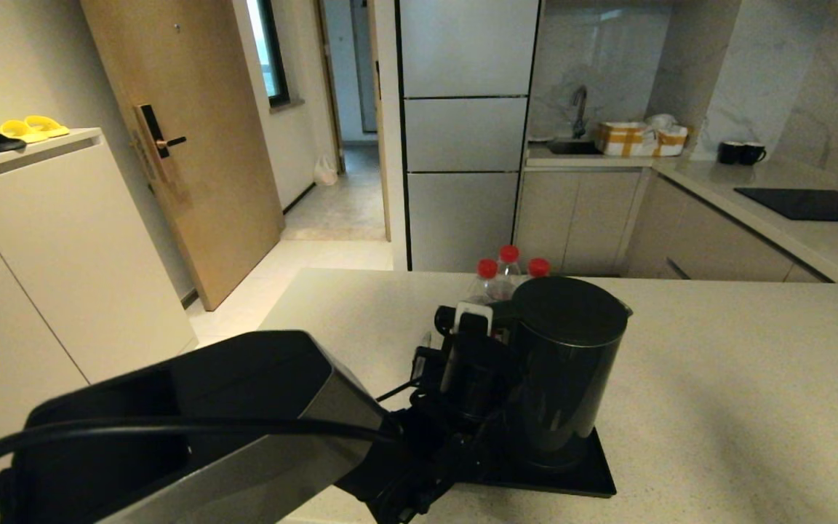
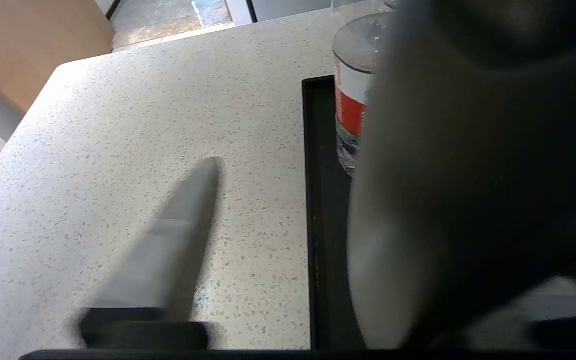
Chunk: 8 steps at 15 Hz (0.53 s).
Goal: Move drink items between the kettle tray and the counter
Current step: Pick up the kettle
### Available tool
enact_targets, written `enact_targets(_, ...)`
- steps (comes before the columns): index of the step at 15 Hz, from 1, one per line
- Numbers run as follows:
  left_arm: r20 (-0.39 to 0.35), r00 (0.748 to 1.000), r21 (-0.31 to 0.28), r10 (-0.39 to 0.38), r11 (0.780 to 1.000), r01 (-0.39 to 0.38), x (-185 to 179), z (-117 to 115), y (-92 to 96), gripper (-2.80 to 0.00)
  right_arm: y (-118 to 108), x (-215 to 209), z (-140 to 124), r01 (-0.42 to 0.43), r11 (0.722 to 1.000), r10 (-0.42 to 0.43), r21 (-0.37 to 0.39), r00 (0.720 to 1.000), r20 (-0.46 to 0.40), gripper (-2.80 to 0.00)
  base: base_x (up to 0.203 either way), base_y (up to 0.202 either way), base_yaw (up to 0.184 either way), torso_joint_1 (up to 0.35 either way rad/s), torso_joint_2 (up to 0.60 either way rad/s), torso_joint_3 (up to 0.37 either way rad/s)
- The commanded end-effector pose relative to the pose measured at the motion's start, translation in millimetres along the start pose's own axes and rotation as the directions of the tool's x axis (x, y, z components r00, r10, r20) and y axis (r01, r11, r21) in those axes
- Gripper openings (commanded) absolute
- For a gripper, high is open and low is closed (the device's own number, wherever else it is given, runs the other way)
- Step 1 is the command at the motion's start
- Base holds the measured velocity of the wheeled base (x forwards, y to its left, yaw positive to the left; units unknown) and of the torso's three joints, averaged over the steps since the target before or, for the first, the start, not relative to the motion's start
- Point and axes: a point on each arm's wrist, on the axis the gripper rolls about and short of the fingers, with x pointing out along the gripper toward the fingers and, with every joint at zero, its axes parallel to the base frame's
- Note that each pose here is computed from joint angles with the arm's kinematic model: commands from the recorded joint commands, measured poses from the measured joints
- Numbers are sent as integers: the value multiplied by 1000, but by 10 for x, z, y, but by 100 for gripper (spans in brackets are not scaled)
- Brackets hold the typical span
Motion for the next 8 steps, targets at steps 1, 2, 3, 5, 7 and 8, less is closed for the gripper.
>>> enact_targets(1,22,1000,-30,11,999,-11,-2,69,42,-280,0,0,-2,0,1000,0,0,1000,-1,-280,0,0,0,0,0,0)
enact_targets(2,22,1000,-30,11,999,-11,-2,69,42,-280,0,0,-2,0,1000,0,0,1000,-1,-280,0,0,0,0,0,0)
enact_targets(3,22,1000,-30,11,999,-11,-2,69,42,-280,0,0,-2,0,1000,0,0,1000,-1,-280,0,0,0,0,0,0)
enact_targets(5,36,999,-43,11,999,-10,-7,67,54,-280,0,0,-2,0,1000,0,0,1000,-1,-280,0,0,0,0,0,0)
enact_targets(7,48,999,-53,12,999,-9,-26,123,73,-280,0,0,-2,0,1000,0,0,1000,-1,-280,0,0,0,0,0,0)
enact_targets(8,49,999,-54,11,998,-9,-29,130,74,-280,0,0,-2,0,1000,0,0,1000,-1,-280,0,0,0,0,0,0)
